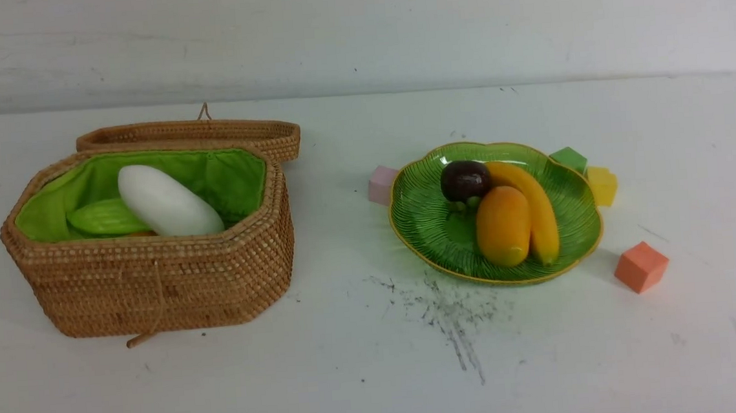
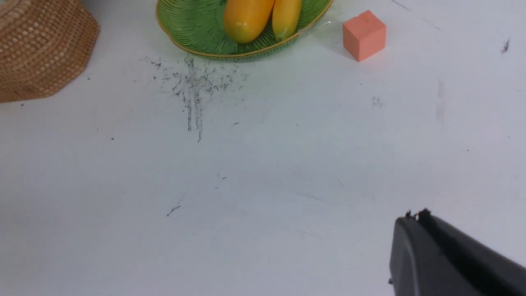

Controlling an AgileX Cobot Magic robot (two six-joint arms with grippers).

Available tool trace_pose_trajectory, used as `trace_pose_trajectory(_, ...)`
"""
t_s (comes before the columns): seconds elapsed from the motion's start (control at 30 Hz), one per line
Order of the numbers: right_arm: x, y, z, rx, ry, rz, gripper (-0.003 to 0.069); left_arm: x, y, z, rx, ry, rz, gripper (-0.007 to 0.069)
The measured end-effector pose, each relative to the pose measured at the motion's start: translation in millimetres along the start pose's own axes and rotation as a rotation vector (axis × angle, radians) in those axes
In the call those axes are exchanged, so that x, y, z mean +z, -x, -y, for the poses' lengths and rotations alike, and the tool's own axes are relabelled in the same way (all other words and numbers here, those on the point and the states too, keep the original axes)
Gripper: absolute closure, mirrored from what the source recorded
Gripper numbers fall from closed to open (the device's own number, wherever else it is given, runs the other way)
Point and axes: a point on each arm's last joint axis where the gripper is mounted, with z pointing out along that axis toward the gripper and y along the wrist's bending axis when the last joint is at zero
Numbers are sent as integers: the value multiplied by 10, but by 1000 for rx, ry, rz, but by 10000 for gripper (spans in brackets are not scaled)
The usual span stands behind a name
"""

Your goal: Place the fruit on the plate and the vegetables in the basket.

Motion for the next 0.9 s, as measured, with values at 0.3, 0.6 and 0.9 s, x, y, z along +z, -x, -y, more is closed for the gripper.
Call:
trace_pose_trajectory(0.3,322,-273,136,-59,-64,341,664,0,-5,0,0,0,-6,638)
trace_pose_trajectory(0.6,1052,-1052,405,-97,-123,281,663,0,-11,0,-1,0,-13,635)
trace_pose_trajectory(0.9,1056,-1048,407,-96,-125,294,658,0,-17,0,0,0,-19,635)
